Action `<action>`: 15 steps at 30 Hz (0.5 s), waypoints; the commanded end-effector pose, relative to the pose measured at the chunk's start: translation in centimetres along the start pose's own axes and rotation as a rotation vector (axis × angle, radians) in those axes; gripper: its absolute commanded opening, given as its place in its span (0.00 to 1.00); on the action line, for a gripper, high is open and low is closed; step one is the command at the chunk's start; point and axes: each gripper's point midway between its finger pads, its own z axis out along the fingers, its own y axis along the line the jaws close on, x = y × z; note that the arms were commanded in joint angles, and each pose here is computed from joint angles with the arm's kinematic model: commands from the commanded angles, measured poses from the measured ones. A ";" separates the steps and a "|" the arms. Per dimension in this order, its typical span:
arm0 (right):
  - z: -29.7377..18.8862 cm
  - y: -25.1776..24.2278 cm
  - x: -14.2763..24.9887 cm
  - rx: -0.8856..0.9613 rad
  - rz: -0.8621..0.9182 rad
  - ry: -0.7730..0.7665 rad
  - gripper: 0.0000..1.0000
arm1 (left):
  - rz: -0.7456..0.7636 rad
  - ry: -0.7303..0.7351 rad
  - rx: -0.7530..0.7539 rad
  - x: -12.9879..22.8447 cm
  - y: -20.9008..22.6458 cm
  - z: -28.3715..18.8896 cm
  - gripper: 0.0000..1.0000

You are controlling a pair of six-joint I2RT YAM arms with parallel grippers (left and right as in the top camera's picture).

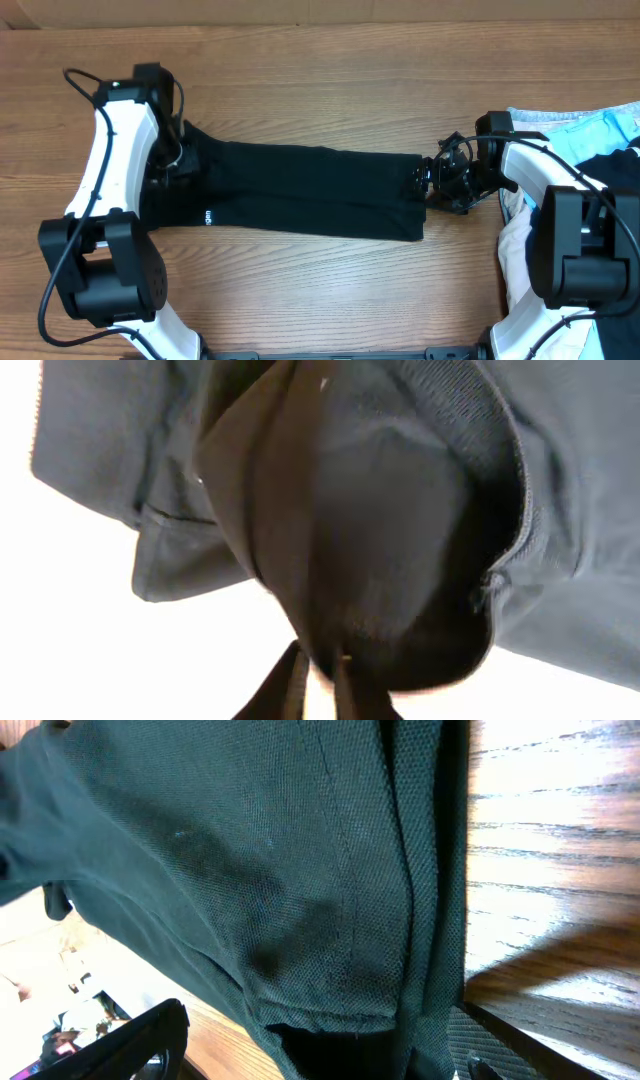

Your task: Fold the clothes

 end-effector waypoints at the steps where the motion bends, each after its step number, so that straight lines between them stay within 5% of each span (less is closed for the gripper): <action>1: -0.1 0.4 0.1 -0.009 -0.008 -0.001 0.87 | -0.005 0.032 -0.026 1.2 0.3 1.0 0.39; 3: -0.1 0.4 0.1 -0.009 -0.008 -0.001 0.87 | -0.004 0.039 -0.027 1.4 0.3 1.2 0.77; 5: -0.1 0.4 0.1 -0.009 -0.008 -0.001 0.87 | -0.005 0.036 -0.027 1.3 0.3 1.1 0.79; 10: -0.1 0.4 0.1 -0.010 -0.008 -0.001 0.87 | -0.008 -0.002 -0.019 0.4 0.1 1.0 0.78; 15: -0.1 0.4 0.1 -0.009 -0.008 -0.002 0.87 | -0.017 -0.119 0.004 -2.5 -0.4 0.9 0.44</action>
